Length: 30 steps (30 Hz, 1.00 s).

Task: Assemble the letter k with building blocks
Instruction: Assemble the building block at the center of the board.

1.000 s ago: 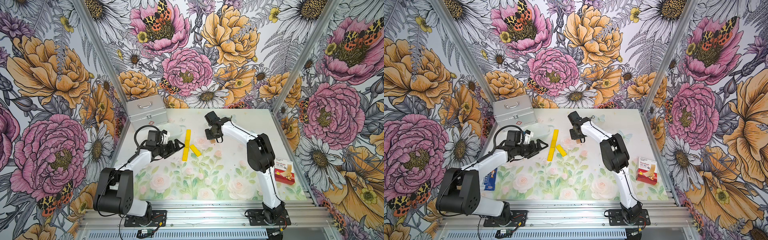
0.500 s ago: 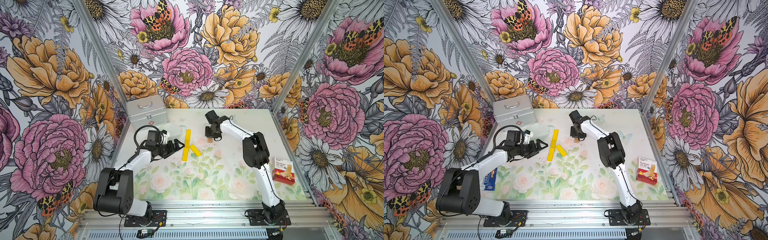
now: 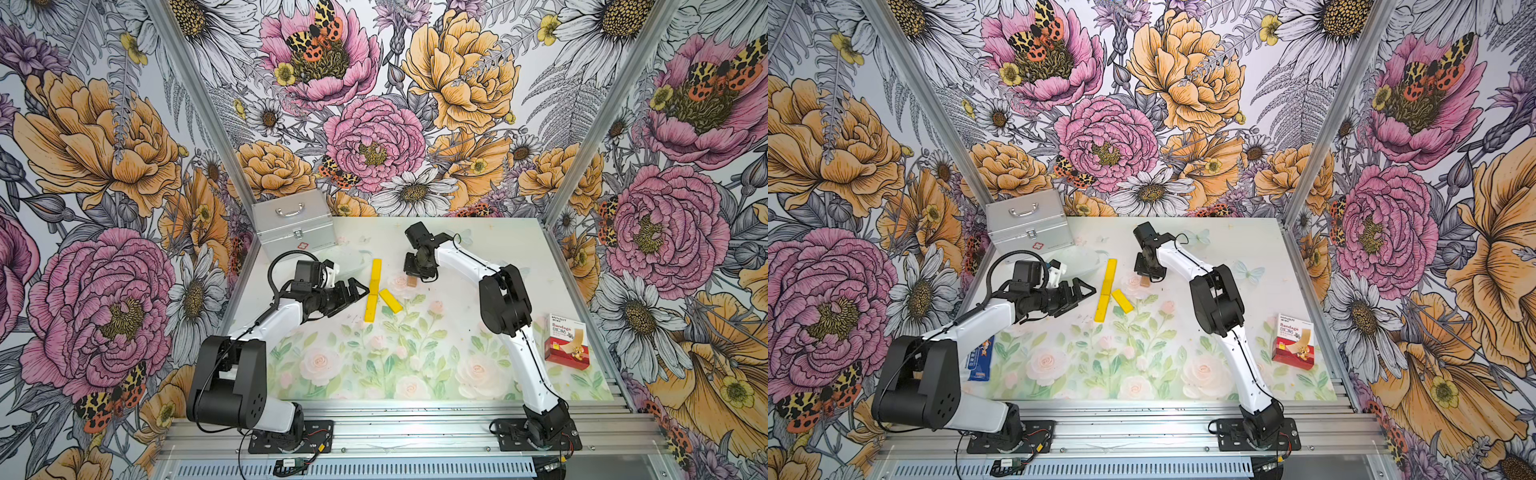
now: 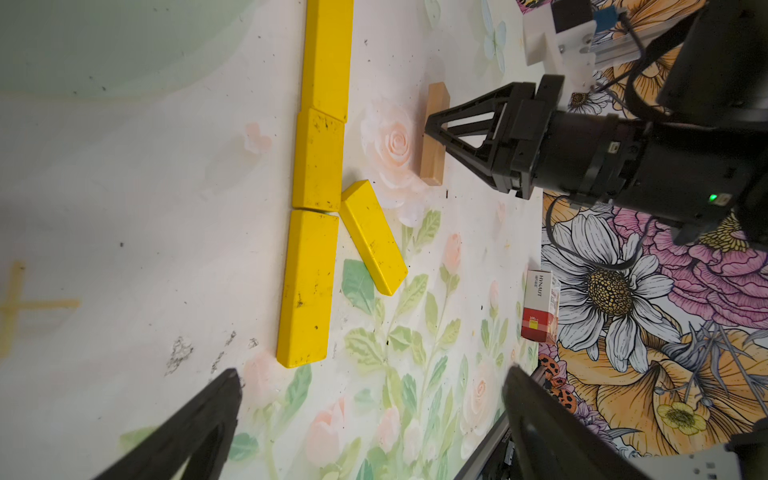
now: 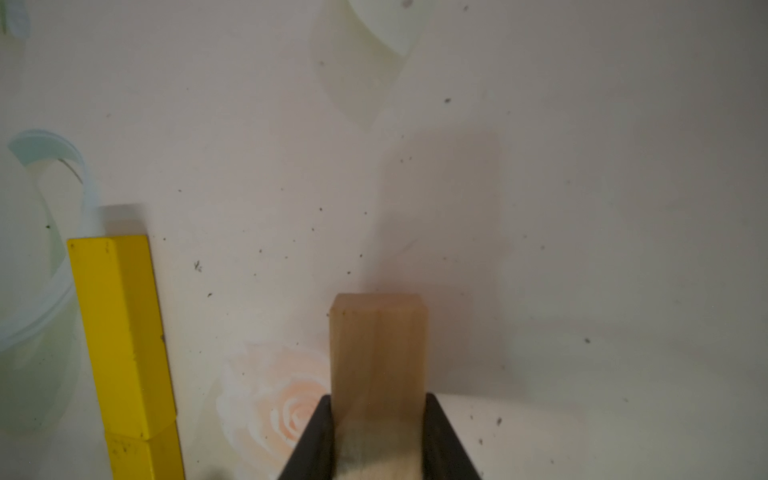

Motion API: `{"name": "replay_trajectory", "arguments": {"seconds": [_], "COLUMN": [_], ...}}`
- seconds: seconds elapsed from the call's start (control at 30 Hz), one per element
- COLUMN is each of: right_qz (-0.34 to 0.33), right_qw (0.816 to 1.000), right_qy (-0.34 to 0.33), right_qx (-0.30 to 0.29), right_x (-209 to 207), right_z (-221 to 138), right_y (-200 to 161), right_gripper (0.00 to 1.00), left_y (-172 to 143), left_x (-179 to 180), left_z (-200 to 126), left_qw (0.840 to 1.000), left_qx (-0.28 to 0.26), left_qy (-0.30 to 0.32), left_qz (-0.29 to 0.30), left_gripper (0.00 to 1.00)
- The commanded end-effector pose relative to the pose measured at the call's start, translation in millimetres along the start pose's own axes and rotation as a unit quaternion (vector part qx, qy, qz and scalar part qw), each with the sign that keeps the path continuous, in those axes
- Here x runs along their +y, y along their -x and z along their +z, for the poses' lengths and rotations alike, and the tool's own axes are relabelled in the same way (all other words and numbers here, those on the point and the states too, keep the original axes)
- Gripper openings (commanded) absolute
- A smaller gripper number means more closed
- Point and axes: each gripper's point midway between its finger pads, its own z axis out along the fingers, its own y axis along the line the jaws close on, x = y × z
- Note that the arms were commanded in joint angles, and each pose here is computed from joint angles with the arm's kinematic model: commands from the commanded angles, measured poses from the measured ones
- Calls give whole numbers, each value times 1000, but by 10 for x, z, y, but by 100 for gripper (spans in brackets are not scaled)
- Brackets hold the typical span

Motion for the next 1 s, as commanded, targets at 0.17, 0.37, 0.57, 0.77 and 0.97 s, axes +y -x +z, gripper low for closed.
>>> {"name": "replay_trajectory", "arguments": {"seconds": [0.17,0.37,0.57,0.77,0.97], "right_qz": [55,80,93,94,88], "right_qw": [998,997,995,995,996], "right_qy": [13,11,19,21,25], "right_qx": [5,4,8,12,15], "right_x": [241,303,401,457,471], "right_z": [142,165,194,252,259], "right_y": [-94,-142,-181,-221,-227], "right_gripper": [3,5,5,9,19], "left_y": [11,32,51,45,48], "left_x": [-116,-141,-170,-207,-219], "left_z": [-72,-90,-118,-138,-154], "left_qw": [1000,999,999,999,998], "left_qx": [-14,-23,-30,-32,-34], "left_qy": [-21,-26,-33,-42,-43], "left_qz": [11,12,12,15,16], "left_gripper": [99,99,99,99,99]}}
